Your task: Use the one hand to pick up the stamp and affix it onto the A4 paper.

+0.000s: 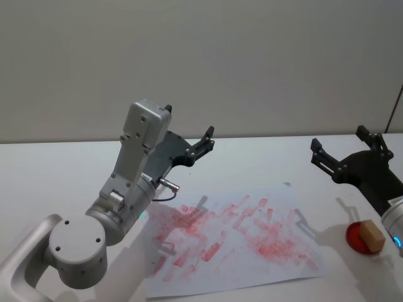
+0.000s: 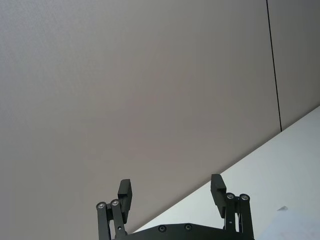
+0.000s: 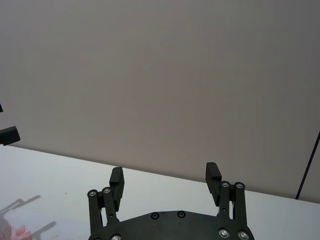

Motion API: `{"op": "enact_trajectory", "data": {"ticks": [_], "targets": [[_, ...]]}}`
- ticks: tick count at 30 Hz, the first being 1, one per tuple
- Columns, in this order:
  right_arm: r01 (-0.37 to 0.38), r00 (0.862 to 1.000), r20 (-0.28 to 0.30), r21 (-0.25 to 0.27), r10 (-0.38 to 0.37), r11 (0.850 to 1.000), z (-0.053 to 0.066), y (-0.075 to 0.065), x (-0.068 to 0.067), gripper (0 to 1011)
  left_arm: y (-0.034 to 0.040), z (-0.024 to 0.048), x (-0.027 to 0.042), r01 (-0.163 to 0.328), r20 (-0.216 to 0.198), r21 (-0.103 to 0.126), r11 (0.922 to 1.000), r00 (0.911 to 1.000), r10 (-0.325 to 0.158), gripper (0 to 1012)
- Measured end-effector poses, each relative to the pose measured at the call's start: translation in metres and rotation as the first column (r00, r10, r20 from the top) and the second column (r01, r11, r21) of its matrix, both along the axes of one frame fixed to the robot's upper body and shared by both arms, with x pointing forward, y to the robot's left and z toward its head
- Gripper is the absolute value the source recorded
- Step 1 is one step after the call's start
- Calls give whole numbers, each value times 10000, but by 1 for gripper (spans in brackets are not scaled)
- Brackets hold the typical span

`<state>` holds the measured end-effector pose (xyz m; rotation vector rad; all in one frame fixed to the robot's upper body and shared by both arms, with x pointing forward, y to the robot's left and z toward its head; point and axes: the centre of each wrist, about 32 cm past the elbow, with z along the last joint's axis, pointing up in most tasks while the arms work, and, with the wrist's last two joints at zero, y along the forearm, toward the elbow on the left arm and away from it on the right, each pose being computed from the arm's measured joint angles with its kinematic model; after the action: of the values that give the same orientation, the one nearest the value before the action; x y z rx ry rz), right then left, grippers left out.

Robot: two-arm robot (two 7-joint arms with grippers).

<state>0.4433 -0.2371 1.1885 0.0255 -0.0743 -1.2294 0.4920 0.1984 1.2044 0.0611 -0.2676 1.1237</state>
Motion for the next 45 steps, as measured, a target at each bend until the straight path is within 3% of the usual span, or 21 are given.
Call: {"op": "enact_trajectory", "data": {"ticks": [38,45], "targets": [[5,10000,8,-2,-5,10000,2,-2,0,1001,0,0,0,0,-1,0,10000,10000,0,1001],[157,9999,-45,4,-157,9999,-19,-46,-104,1001,0,0,0,0,0,1,10000,10000,0,1001]]}}
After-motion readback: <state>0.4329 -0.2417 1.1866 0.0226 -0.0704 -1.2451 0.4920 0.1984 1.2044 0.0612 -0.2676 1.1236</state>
